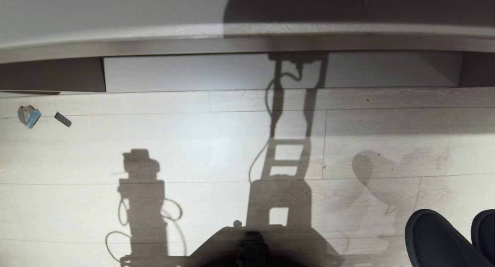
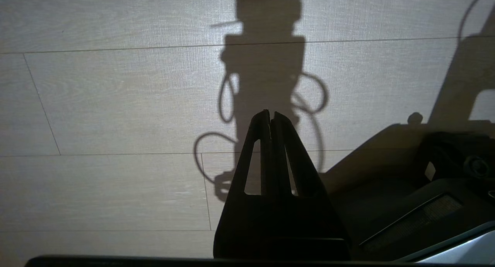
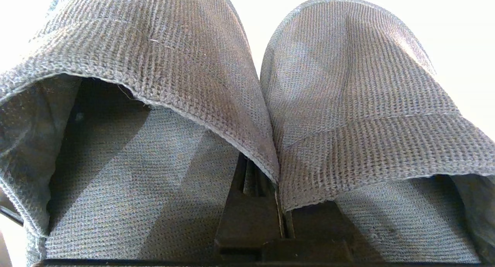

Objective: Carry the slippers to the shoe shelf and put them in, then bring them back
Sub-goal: Place the slippers on the floor

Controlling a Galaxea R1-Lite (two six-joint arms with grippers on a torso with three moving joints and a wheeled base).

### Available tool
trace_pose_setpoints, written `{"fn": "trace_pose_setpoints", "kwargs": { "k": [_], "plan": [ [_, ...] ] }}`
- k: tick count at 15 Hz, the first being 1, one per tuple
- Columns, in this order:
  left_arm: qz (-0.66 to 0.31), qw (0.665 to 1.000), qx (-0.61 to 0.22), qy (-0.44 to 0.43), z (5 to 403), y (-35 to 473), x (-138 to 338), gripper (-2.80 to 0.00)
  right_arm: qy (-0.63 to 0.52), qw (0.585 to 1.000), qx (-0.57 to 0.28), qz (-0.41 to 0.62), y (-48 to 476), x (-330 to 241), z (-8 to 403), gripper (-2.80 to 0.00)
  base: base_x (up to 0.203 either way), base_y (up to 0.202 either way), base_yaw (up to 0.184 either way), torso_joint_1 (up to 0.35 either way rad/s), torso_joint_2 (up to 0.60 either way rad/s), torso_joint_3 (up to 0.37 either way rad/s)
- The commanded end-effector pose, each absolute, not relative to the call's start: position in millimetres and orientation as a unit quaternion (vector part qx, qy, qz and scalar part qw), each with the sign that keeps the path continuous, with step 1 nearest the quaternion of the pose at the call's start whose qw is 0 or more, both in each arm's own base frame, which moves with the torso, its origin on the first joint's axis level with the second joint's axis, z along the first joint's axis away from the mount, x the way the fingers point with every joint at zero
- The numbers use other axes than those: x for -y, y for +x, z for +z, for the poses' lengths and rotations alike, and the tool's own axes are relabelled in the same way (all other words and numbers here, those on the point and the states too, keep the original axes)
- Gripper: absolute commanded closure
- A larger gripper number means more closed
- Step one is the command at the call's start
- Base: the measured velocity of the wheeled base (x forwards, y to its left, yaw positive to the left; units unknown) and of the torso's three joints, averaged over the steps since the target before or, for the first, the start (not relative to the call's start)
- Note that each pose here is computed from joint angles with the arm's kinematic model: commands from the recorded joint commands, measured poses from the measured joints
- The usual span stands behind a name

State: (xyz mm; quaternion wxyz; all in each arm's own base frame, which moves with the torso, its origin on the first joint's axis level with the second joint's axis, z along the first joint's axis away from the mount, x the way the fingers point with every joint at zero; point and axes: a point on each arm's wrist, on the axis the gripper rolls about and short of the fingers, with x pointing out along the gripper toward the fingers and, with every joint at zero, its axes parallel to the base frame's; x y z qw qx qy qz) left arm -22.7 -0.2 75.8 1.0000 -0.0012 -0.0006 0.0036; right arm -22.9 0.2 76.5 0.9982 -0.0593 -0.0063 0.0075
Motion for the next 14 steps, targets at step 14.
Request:
{"fn": "trace_pose_setpoints", "kwargs": {
  "k": [14],
  "plan": [
    [0.004,1.000,0.000,-0.002,75.7,-22.7,0.2,0.00,-0.059,0.998,0.002,0.010,-22.7,-0.2,76.0,0.00,0.000,0.000,0.000,0.001,0.00,0.182]
  ]
}}
